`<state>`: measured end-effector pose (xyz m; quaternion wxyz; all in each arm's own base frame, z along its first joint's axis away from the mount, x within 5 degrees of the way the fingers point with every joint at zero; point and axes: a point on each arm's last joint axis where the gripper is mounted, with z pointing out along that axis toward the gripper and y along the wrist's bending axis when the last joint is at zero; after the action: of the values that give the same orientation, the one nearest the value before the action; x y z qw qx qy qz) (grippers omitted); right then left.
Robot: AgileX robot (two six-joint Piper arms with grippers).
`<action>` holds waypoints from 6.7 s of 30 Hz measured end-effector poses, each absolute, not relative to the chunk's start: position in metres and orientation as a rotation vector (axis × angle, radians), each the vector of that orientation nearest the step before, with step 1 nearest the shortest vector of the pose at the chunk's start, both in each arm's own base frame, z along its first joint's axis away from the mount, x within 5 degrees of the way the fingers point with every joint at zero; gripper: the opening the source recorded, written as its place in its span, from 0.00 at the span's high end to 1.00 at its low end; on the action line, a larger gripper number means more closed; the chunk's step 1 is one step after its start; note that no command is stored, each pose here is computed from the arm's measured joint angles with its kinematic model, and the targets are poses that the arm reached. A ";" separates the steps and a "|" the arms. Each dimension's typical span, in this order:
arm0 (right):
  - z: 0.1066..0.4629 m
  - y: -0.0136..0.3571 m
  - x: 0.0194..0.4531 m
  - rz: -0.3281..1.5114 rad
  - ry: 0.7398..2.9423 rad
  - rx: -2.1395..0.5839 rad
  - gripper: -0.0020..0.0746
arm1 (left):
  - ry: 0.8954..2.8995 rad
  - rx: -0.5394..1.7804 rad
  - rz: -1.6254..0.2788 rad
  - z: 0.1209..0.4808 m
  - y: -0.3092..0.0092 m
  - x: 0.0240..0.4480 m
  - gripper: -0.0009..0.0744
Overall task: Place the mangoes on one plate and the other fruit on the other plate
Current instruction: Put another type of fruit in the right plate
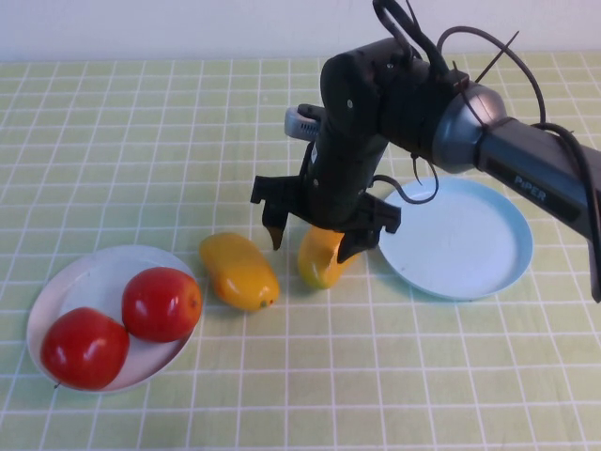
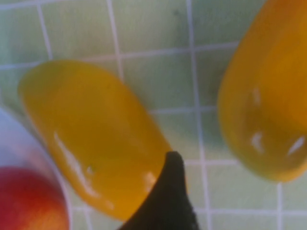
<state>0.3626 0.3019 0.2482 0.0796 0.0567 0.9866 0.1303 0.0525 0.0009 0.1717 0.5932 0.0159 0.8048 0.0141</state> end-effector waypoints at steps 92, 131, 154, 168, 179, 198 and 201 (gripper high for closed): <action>0.208 0.308 0.393 0.334 2.838 0.619 0.24 | 1.871 0.037 0.033 0.172 0.001 0.053 0.99; 0.292 0.281 0.386 0.179 2.719 -0.160 0.29 | 1.872 0.037 0.033 0.172 0.001 0.052 0.99; 0.288 0.199 0.332 0.018 2.754 -0.200 0.29 | 1.872 0.037 0.033 0.172 0.001 0.052 0.99; 0.222 0.206 0.360 -0.001 2.851 -0.170 0.29 | 1.872 0.037 0.033 0.172 0.001 0.052 0.99; 0.220 0.205 0.362 0.006 2.849 -0.164 0.25 | 1.872 0.037 0.033 0.172 0.001 0.052 0.99; 0.249 0.198 0.358 0.013 2.774 -0.169 0.25 | 1.872 0.037 0.033 0.172 0.001 0.052 0.99; 0.268 0.197 0.351 0.081 2.748 -0.143 0.25 | 1.872 0.037 0.033 0.172 0.001 0.052 0.99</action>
<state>0.3506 0.1970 0.2677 0.1932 -0.0510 0.9794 0.0290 0.0525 0.0009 0.1716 0.5929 0.0161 0.8050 0.0144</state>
